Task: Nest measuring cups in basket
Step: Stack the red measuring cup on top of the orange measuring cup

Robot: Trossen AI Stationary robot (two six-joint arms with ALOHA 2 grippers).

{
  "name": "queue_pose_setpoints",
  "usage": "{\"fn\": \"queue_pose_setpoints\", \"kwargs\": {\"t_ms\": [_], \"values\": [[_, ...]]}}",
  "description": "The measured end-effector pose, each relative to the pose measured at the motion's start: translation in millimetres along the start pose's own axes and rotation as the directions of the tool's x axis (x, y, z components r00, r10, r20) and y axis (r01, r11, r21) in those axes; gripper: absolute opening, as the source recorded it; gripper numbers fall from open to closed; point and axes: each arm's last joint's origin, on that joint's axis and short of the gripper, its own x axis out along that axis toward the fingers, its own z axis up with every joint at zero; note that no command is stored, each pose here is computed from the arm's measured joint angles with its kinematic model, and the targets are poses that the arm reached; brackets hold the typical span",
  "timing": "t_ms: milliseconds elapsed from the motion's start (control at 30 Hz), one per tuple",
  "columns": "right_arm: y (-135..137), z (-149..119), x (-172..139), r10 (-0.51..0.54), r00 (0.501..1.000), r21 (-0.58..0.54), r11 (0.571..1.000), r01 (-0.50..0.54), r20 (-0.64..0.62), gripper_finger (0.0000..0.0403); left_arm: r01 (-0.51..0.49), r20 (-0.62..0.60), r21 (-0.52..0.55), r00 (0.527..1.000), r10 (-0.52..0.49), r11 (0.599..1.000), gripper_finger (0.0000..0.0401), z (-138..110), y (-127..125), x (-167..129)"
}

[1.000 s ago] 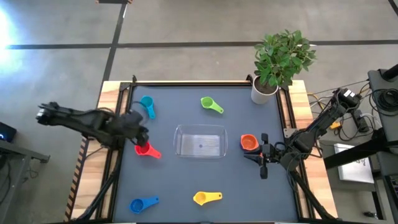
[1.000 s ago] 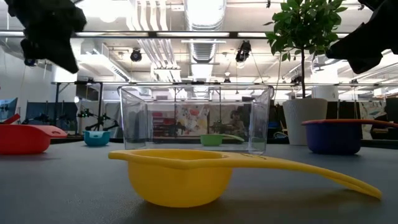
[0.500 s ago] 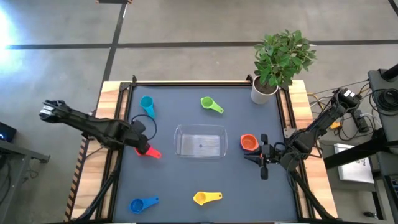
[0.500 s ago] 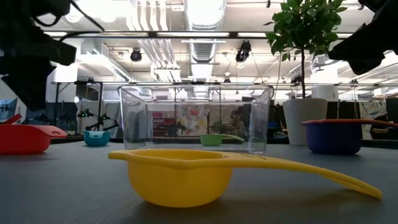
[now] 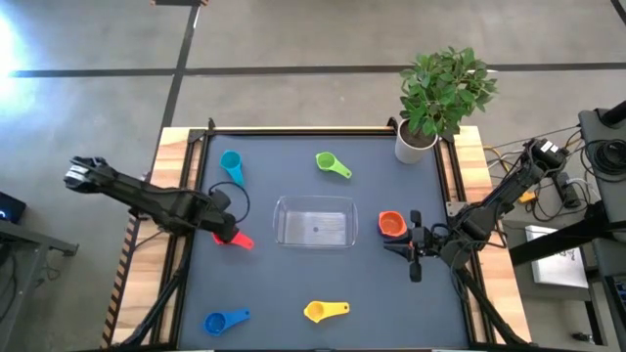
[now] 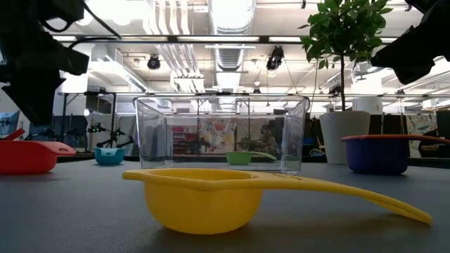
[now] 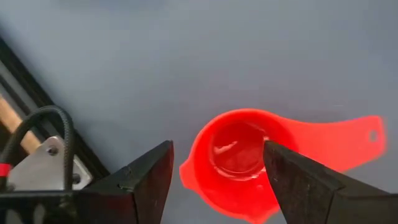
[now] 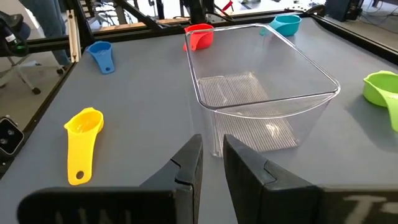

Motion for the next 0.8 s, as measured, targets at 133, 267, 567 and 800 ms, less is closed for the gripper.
{"fn": "queue_pose_setpoints", "kwargs": {"t_ms": [133,267,567,800], "values": [[0,0,0,0.002,1.0,0.005,1.0,-0.002,0.004,0.0052,-0.065,-0.043,0.035,0.997,0.067,0.997,0.023,2,-1,11],[0,1,0,0.002,1.0,0.006,1.0,-0.002,0.005,0.0052,-0.082,-0.072,0.07,0.994,0.087,0.994,0.023,5,-2,21],[0,1,0,0.002,1.0,0.004,1.0,-0.002,0.004,0.0052,-0.092,-0.084,0.11,0.991,0.101,0.99,0.0228,16,1,32],[0,1,0,0.002,1.0,0.003,1.0,-0.002,0.004,0.0052,-0.065,-0.07,0.159,0.995,0.076,0.985,0.0162,20,-5,40]]}}
